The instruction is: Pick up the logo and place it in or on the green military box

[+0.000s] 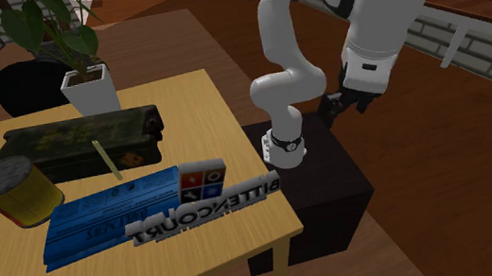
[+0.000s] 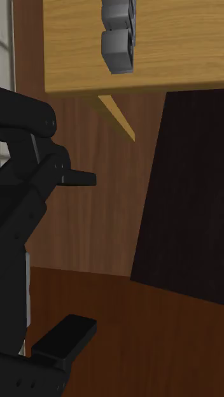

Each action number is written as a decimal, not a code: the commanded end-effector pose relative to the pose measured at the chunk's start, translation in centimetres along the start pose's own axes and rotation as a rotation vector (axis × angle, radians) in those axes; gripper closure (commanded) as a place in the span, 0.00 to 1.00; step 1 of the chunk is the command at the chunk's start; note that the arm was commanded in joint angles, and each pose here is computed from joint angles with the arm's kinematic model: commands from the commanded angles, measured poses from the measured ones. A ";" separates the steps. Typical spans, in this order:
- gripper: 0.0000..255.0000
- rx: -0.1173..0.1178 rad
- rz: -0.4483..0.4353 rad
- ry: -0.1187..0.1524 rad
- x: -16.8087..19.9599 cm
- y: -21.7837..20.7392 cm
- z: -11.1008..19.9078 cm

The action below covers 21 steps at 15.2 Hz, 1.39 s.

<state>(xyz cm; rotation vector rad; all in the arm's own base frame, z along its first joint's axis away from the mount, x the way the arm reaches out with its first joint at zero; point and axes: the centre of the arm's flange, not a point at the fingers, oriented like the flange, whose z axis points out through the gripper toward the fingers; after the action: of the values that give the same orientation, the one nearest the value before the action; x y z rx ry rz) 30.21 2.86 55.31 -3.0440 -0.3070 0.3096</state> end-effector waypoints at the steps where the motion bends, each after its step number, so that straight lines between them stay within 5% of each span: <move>1: 0.00 0.000 0.000 0.000 0.0 0.0 0.0; 11: 0.00 -0.165 -0.554 -0.049 -6.3 8.7 0.8; 21: 0.00 -0.329 -1.108 -0.098 -7.1 19.5 -0.1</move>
<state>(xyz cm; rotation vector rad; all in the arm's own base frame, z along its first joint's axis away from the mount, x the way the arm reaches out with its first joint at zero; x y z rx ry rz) 26.48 -16.49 55.46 -2.6250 -1.9495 0.3176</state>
